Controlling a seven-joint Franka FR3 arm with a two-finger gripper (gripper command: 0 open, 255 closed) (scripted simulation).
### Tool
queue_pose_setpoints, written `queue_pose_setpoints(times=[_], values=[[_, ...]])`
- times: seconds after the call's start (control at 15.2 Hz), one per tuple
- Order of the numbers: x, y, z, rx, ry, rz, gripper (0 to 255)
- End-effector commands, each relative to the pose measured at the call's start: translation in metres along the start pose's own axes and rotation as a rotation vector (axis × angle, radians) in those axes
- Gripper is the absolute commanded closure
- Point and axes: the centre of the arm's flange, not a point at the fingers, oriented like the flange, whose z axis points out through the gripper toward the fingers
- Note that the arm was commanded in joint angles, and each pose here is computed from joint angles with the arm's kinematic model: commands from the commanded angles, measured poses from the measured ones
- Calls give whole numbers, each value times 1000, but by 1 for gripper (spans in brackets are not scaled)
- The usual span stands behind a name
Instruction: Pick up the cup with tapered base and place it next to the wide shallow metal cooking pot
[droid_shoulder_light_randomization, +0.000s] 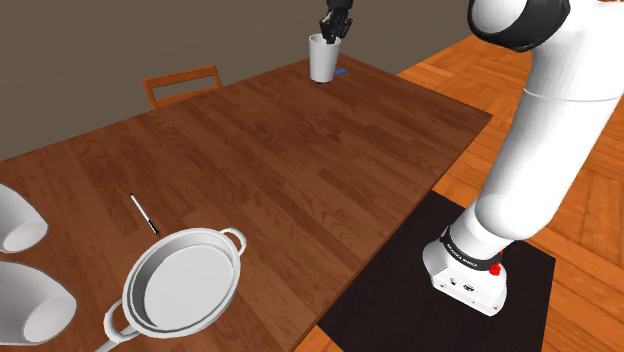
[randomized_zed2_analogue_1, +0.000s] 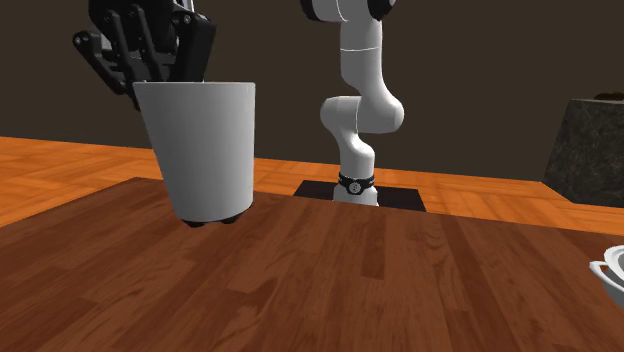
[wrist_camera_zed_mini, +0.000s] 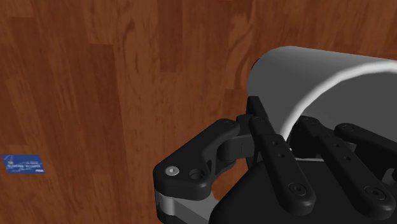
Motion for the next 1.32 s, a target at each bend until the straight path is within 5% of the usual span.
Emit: queue_pose_setpoints(times=[0.0,1.25], values=[[-14,-22,1,0,0,0,255],[-157,-226,21,0,0,0,255]])
